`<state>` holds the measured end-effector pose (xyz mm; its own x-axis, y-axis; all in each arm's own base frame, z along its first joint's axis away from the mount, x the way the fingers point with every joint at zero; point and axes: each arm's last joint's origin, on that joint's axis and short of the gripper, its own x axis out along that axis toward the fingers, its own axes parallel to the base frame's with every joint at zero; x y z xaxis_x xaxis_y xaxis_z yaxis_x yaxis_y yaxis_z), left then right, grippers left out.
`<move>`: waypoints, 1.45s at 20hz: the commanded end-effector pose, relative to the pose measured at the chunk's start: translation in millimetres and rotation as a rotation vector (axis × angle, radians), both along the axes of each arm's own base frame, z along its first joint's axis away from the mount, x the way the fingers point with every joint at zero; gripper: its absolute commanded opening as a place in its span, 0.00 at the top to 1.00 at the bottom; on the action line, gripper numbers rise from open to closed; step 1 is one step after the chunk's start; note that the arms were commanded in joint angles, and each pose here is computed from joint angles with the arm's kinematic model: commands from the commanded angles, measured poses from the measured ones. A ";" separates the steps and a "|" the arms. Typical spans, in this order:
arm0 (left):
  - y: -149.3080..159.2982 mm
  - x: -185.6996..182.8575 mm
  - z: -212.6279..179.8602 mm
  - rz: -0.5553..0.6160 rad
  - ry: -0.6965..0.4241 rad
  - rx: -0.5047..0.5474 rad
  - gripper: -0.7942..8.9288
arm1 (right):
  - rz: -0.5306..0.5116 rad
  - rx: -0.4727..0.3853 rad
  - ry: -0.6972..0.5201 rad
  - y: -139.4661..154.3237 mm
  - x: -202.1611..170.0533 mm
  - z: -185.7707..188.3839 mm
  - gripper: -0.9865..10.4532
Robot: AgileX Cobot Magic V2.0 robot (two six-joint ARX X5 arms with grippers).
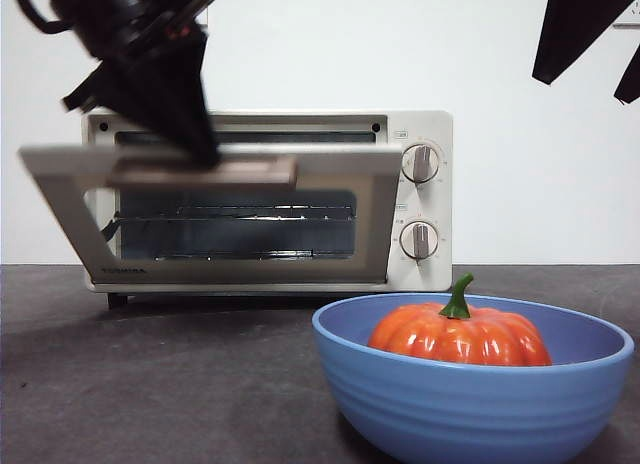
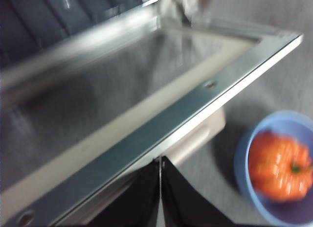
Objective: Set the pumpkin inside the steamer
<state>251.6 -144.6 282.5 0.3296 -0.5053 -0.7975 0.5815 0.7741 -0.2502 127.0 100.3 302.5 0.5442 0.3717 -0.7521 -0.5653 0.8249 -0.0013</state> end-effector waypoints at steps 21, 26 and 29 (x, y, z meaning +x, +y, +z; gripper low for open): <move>21.2 -48.8 42.7 -0.024 -0.094 -0.002 0.90 | -0.060 0.086 0.138 -0.4 7.9 -7.7 0.50; 50.5 -82.1 67.2 0.031 -0.226 -0.074 0.90 | -0.077 0.107 0.198 0.9 14.6 -15.8 0.50; 69.2 -102.4 59.9 0.091 -0.271 -0.103 0.90 | -0.079 0.129 0.215 4.7 19.0 -20.4 0.51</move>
